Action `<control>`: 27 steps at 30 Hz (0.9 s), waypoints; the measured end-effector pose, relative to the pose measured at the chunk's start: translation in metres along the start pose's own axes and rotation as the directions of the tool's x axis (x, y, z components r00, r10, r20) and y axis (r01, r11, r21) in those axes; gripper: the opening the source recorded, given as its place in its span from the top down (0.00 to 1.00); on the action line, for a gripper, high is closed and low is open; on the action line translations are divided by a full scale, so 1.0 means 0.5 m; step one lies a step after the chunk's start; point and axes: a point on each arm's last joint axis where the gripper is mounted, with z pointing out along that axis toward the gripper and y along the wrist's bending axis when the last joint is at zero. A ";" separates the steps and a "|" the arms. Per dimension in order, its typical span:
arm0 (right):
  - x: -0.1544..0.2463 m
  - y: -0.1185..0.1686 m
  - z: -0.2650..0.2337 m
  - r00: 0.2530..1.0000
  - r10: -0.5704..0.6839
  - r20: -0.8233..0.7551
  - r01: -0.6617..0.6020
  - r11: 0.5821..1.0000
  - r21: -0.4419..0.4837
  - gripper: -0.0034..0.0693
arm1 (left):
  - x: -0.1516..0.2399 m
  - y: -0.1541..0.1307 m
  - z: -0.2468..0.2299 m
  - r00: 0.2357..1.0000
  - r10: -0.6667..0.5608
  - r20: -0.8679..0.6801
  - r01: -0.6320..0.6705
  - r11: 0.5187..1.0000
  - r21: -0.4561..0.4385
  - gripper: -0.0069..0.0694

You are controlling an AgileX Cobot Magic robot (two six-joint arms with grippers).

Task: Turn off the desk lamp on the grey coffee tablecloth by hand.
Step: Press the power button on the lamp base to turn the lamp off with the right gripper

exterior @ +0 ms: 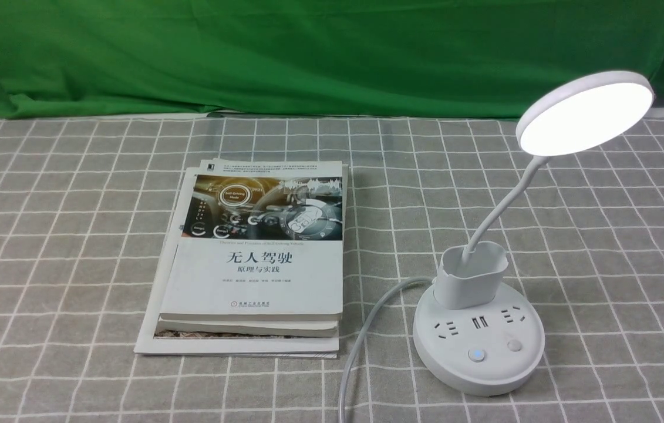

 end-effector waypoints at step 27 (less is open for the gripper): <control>0.135 0.083 0.180 0.644 -0.244 -0.725 0.168 0.970 -0.177 0.88 | 0.000 0.000 0.000 1.000 0.000 0.000 0.000 1.000 0.000 0.88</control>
